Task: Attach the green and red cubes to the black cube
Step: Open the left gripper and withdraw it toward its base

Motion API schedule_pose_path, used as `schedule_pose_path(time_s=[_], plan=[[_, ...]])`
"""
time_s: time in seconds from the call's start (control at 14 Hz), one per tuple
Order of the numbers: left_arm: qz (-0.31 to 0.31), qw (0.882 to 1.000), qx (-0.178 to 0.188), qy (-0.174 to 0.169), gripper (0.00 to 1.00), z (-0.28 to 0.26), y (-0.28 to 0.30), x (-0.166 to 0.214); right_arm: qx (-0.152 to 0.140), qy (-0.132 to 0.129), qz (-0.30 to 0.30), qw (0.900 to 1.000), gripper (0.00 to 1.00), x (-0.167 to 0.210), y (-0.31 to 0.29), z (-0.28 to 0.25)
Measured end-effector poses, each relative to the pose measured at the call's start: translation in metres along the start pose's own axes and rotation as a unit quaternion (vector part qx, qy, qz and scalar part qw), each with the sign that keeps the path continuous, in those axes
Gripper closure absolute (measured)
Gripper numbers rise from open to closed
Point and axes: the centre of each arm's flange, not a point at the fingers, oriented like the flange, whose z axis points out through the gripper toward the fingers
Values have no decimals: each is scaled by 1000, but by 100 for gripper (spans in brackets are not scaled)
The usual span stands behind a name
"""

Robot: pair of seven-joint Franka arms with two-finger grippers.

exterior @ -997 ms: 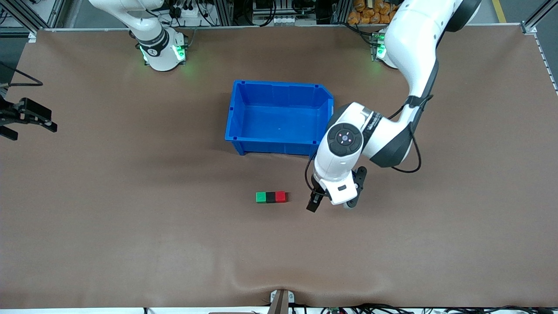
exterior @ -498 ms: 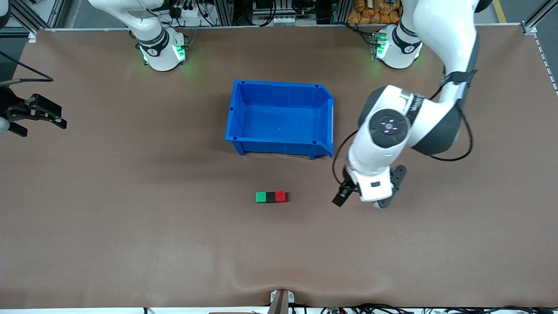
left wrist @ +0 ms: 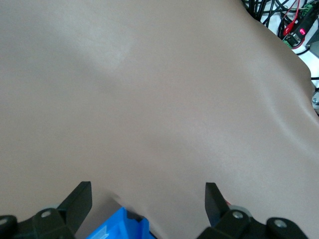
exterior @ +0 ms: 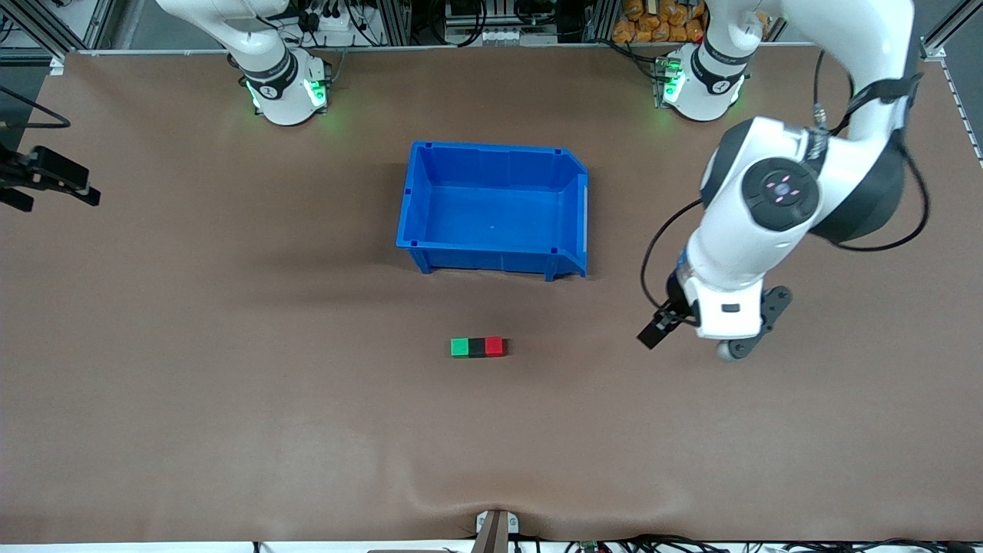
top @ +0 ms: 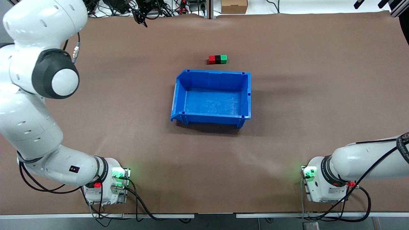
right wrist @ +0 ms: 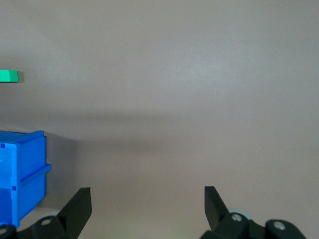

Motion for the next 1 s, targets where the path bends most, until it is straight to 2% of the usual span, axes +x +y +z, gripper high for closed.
schedule_pose_path(time_s=[0.36,0.57,0.78,1.0], plan=[[57,998,12,1,0,-16,-32,3,2,-12,28,1000,0,-4,-3,-1],[103,994,37,-11,0,-35,-57,9,2,-19,38,999,0,-6,-8,-1],[118,991,59,-22,0,-54,-73,6,2,-22,41,999,0,-7,-8,-2],[152,986,61,-25,0,-70,-88,15,2,-22,41,999,0,-7,-8,-3]])
